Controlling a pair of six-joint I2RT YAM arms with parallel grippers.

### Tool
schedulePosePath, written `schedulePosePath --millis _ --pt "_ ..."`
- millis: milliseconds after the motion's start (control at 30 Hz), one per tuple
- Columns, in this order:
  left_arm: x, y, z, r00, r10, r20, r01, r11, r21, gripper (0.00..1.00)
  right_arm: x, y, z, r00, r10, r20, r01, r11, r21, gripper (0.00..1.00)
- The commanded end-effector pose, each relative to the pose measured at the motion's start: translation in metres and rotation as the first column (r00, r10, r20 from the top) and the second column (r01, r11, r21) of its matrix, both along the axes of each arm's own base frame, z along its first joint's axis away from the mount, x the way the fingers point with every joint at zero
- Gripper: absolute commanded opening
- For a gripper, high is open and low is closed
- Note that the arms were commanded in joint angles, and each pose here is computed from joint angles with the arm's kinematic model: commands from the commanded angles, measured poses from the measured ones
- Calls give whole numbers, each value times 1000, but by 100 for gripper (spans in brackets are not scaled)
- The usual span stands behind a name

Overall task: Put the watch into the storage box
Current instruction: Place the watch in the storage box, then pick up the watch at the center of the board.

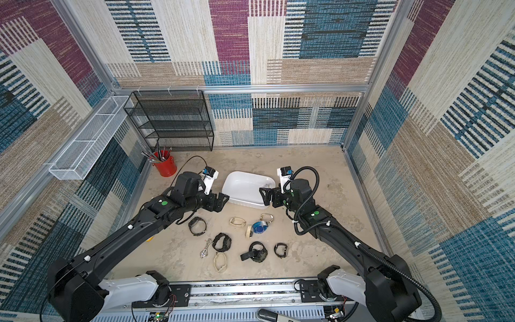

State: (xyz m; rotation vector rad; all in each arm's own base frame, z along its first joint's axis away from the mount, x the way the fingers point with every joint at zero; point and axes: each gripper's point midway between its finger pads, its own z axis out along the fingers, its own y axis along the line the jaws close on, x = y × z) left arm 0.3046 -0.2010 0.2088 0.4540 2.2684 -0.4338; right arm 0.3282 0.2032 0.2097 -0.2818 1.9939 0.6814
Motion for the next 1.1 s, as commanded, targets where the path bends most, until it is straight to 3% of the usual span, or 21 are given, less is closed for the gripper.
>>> schedulePosePath --millis 0,367,533,800,933,1067 --pt "-18 30 -18 987 146 -72 -145 989 21 89 0 13 7 998 49 24 -50 999 17 100" --pt "-72 75 -81 904 338 -262 -328 941 83 77 1 43 1 992 128 20 -128 992 2 100" --pt "-74 79 -97 883 369 -289 -347 929 126 69 0 48 -1 990 142 20 -142 990 0 100" --pt "-70 80 -117 863 396 -313 -359 918 169 64 -9 52 -4 985 174 13 -174 985 6 100" --pt "-62 76 -125 862 393 -319 -350 918 185 62 -22 63 -4 967 255 19 -255 967 13 100" --pt "-56 75 -135 855 401 -328 -346 913 215 59 -49 79 1 908 415 48 -418 907 56 100"
